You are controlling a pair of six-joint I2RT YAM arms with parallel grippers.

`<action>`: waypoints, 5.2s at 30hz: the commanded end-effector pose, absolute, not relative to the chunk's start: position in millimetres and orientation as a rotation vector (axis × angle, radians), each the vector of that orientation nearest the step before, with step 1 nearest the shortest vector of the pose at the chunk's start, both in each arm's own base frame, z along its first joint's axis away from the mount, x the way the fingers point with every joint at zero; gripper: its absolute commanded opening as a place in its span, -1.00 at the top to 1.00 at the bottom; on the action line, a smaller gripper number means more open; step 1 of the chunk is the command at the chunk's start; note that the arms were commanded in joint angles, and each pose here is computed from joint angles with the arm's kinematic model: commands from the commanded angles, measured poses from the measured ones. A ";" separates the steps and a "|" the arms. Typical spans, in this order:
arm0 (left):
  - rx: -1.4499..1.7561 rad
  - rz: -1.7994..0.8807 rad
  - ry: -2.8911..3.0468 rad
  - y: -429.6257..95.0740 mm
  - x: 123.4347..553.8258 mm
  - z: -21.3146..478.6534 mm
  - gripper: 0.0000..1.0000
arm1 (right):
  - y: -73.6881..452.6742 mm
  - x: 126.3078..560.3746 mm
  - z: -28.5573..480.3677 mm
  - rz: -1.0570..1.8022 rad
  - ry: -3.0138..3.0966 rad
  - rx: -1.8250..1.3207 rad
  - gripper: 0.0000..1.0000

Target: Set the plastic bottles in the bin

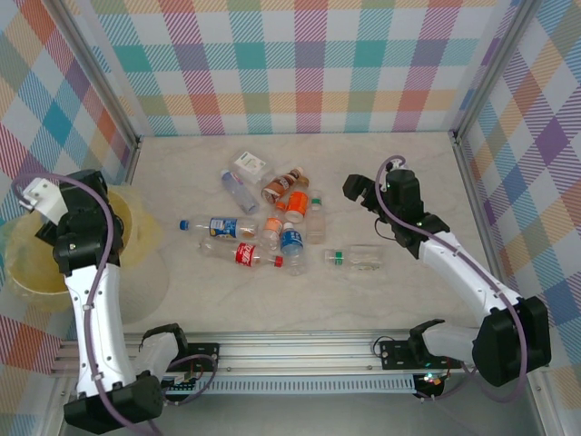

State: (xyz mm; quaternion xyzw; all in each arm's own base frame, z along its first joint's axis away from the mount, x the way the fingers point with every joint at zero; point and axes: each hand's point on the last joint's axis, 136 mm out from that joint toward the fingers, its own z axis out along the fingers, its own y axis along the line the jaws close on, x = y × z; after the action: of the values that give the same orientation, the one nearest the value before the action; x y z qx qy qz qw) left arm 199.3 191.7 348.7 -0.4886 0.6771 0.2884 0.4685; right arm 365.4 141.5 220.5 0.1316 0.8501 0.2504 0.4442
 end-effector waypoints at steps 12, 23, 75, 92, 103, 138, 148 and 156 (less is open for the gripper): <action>-1.463 0.642 1.703 205.5 181.5 313.5 -0.65 | 147.7 364.8 231.9 0.588 2.118 0.200 -0.99; -1.273 0.321 1.828 154.5 215.8 328.4 -1.00 | 128.4 331.6 174.9 0.476 2.374 0.315 -0.99; -0.338 -0.281 2.270 -35.8 320.7 321.7 -1.00 | 108.0 273.2 44.3 0.427 2.228 2.061 -0.77; -0.283 -0.656 2.183 -80.4 305.0 349.4 -1.00 | 96.5 299.7 66.3 0.563 2.239 1.742 -0.08; -0.009 -0.896 2.137 -145.1 295.4 371.7 -1.00 | 108.3 345.6 152.3 0.675 2.254 1.068 0.10; 0.860 -0.971 2.066 -343.4 296.6 277.5 -0.96 | 233.7 359.3 314.4 1.317 2.057 0.176 0.11; 0.709 -0.972 1.928 -361.3 334.8 293.8 -1.00 | 252.3 347.6 316.0 1.369 2.074 0.125 0.09; 0.754 -0.981 1.953 -370.5 338.3 284.1 -0.50 | 256.2 341.9 319.4 1.412 2.074 0.120 0.05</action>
State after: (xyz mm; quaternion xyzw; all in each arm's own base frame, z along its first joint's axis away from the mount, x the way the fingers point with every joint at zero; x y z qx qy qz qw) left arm 341.5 -361.2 274.8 0.2824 0.7874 -0.3785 0.3962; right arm 344.3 249.7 295.7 0.0622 0.8050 0.5082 0.2997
